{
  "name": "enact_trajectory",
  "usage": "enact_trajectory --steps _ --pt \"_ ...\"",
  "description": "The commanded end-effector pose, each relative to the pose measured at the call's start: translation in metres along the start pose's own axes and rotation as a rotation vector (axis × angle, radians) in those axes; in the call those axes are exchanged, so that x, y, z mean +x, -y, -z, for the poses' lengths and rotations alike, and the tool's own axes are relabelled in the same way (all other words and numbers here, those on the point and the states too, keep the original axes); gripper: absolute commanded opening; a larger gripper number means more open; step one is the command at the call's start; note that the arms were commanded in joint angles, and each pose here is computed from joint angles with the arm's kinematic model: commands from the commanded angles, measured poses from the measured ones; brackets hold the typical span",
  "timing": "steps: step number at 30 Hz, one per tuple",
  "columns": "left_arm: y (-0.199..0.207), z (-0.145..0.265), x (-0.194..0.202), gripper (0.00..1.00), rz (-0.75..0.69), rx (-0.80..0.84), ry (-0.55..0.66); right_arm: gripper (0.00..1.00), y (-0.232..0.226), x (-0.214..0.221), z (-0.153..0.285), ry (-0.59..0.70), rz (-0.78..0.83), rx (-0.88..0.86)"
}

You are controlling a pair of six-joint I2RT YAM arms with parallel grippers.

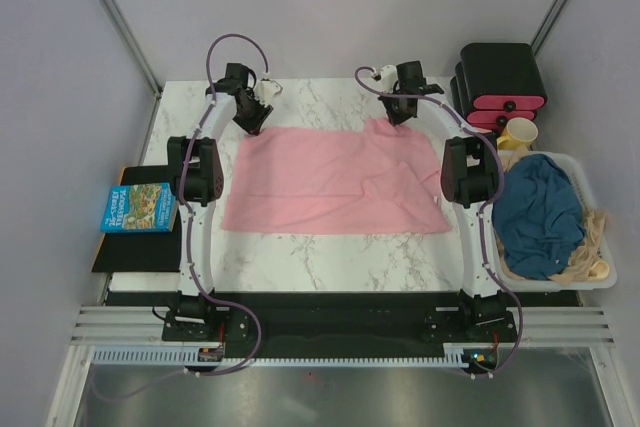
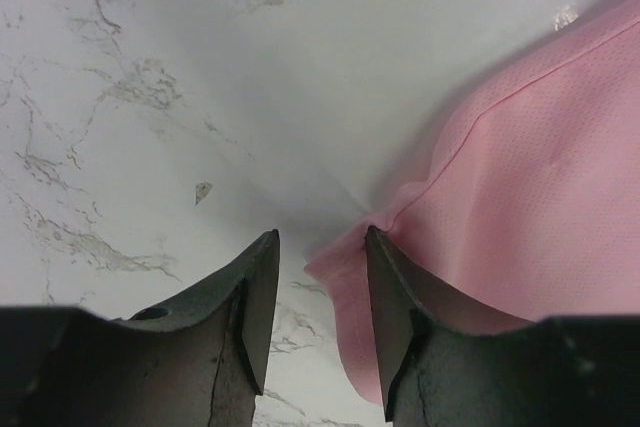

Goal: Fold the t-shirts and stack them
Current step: Grap the side of the flattened tshirt furthest away from the robot with both arms

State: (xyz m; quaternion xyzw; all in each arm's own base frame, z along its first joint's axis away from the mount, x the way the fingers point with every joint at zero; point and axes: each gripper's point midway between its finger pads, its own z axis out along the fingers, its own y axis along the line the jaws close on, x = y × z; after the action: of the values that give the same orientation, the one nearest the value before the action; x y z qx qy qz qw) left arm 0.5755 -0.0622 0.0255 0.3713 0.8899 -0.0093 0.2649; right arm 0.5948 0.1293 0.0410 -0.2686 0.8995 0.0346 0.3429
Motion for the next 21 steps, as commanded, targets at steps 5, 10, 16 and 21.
enact_trajectory --steps 5,10,16,21 --pt "0.038 -0.025 0.051 0.23 0.072 0.144 -0.16 0.0 0.002 -0.029 0.03 0.06 0.026 0.028" --pt "0.036 -0.027 0.055 0.06 0.072 0.127 -0.179 0.0 0.002 -0.031 0.031 0.064 0.033 0.032" --pt "0.016 -0.021 0.047 0.02 0.075 0.038 -0.173 0.0 0.001 -0.031 0.031 0.062 0.037 0.035" --pt "-0.015 -0.007 0.02 0.02 0.088 -0.098 -0.085 0.0 0.0 -0.031 0.03 0.059 0.04 0.034"
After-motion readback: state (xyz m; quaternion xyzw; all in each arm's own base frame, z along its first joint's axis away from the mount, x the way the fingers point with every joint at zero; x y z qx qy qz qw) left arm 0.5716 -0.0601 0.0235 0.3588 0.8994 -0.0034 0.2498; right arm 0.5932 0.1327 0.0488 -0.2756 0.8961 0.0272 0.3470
